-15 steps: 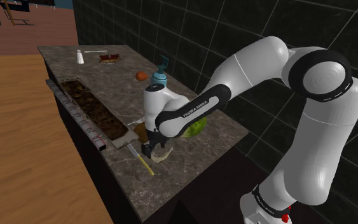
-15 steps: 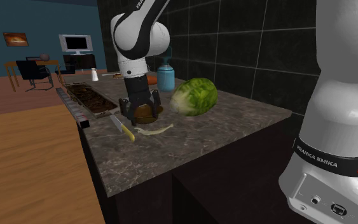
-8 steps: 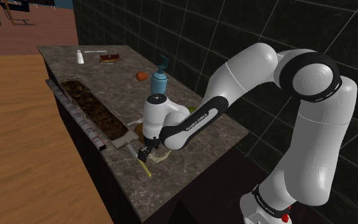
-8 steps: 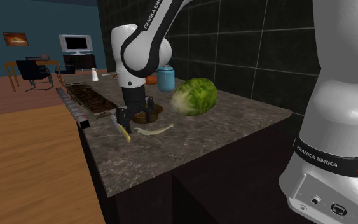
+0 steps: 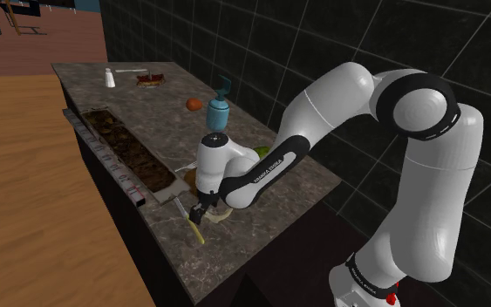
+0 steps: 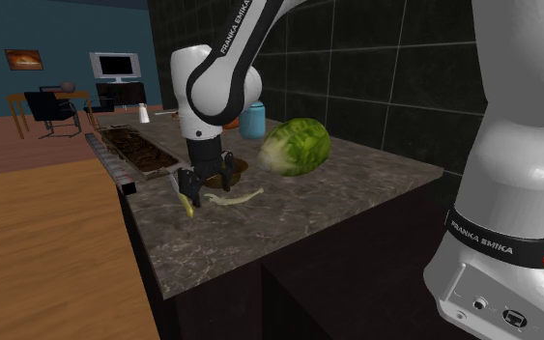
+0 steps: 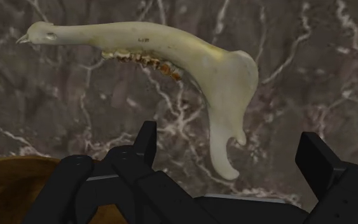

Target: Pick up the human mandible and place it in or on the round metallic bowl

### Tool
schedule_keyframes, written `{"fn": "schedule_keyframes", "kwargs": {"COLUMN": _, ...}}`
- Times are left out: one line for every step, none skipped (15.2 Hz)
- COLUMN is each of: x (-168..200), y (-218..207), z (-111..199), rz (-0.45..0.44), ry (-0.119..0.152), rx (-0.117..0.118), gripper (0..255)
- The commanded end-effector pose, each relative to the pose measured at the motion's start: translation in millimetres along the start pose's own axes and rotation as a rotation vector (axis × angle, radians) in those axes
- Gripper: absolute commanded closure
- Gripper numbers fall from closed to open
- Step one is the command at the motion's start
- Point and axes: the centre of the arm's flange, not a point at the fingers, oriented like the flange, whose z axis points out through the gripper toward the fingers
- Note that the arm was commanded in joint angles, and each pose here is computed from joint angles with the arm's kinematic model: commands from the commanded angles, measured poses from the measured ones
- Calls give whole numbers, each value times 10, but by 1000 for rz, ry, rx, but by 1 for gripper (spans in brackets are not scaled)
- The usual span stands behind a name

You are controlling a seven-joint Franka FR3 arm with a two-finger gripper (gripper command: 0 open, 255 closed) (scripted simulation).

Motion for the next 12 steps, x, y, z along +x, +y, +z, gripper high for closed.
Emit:
{"fn": "schedule_keyframes", "kwargs": {"x": 0, "y": 0, "z": 0, "rz": 0, "ry": 0, "rx": 0, "gripper": 0}}
{"fn": "schedule_keyframes", "kwargs": {"x": 0, "y": 0, "z": 0, "rz": 0, "ry": 0, "rx": 0, "gripper": 255}}
{"fn": "schedule_keyframes", "kwargs": {"x": 0, "y": 0, "z": 0, "rz": 0, "ry": 0, "rx": 0, "gripper": 255}}
{"fn": "schedule_keyframes", "kwargs": {"x": 0, "y": 1, "z": 0, "rz": 0, "ry": 0, "rx": 0, "gripper": 255}}
{"fn": "schedule_keyframes", "kwargs": {"x": -8, "y": 9, "z": 0, "rz": 0, "ry": 0, "rx": 0, "gripper": 255}}
{"fn": "schedule_keyframes", "kwargs": {"x": -18, "y": -1, "z": -8, "rz": 0, "ry": 0, "rx": 0, "gripper": 255}}
{"fn": "schedule_keyframes", "kwargs": {"x": -4, "y": -10, "z": -27, "rz": 0, "ry": 0, "rx": 0, "gripper": 255}}
{"fn": "schedule_keyframes", "kwargs": {"x": -6, "y": -12, "z": -40, "rz": 0, "ry": 0, "rx": 0, "gripper": 255}}
{"fn": "schedule_keyframes", "kwargs": {"x": -6, "y": -11, "z": -39, "rz": 0, "ry": 0, "rx": 0, "gripper": 255}}
{"fn": "schedule_keyframes", "kwargs": {"x": -11, "y": -11, "z": -41, "rz": 0, "ry": 0, "rx": 0, "gripper": 255}}
{"fn": "schedule_keyframes", "kwargs": {"x": 0, "y": 0, "z": 1, "rz": 0, "ry": 0, "rx": 0, "gripper": 255}}
{"fn": "schedule_keyframes", "kwargs": {"x": 0, "y": 3, "z": -52, "rz": 0, "ry": 0, "rx": 0, "gripper": 255}}
